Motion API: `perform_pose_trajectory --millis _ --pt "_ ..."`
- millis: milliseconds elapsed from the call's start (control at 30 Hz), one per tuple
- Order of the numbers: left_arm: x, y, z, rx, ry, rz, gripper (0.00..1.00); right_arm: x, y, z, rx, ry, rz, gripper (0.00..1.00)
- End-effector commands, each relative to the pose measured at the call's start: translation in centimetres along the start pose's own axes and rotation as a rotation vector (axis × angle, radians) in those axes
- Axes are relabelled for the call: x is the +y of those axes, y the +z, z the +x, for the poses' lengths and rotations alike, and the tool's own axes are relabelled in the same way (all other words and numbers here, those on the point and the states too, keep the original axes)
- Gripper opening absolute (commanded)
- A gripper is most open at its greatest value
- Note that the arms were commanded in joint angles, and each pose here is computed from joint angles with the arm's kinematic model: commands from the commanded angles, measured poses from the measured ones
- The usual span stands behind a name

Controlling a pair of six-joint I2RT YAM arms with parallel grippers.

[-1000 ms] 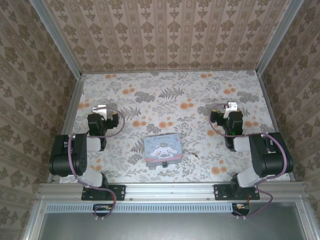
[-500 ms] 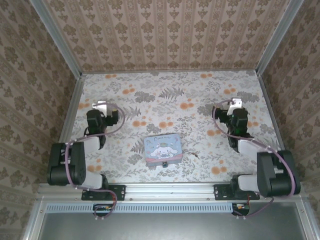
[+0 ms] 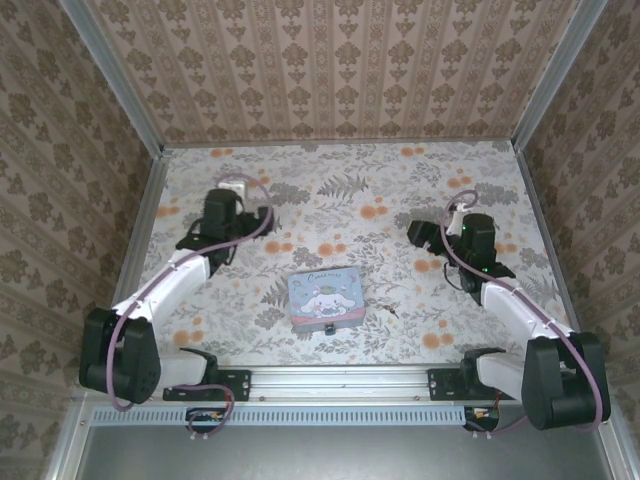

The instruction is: Unlock a padlock with a key

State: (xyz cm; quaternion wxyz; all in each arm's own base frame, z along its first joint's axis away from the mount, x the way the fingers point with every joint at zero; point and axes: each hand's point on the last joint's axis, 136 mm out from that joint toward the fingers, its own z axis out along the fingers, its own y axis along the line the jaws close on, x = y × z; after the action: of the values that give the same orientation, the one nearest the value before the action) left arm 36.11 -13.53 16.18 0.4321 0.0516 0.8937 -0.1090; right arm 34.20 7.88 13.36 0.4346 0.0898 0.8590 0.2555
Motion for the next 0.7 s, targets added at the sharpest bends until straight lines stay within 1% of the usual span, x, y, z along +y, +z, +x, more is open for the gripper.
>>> perform_pose_trajectory --millis 0,67,133,233,333,467,667 --pt "-2.7 -1.0 4.3 0.158 -0.056 0.046 0.93 3.2 0.1 4.4 0.205 0.074 -0.106 0.84" --pt "-4.0 -2.0 5.2 0.159 -0.058 0.072 0.93 4.5 0.0 6.3 0.263 0.056 -0.12 0.83" --pt "-4.7 -3.0 6.1 0.158 -0.1 0.098 0.92 5.6 -0.2 7.9 0.306 0.052 -0.138 0.81" --pt "-5.2 -4.0 7.8 0.193 -0.177 0.136 0.91 6.7 -0.4 9.7 0.346 0.071 -0.16 0.79" --pt "-6.0 -5.0 10.0 0.234 -0.205 0.172 0.89 7.6 -0.8 11.4 0.384 0.073 -0.17 0.76" --pt "-7.5 -6.5 12.1 0.26 -0.228 0.241 0.89 8.5 -1.8 12.8 0.413 0.069 -0.183 0.74" --pt "-8.3 -7.6 14.8 0.281 -0.26 0.278 0.89 9.1 -3.0 14.2 0.444 0.056 -0.19 0.73"
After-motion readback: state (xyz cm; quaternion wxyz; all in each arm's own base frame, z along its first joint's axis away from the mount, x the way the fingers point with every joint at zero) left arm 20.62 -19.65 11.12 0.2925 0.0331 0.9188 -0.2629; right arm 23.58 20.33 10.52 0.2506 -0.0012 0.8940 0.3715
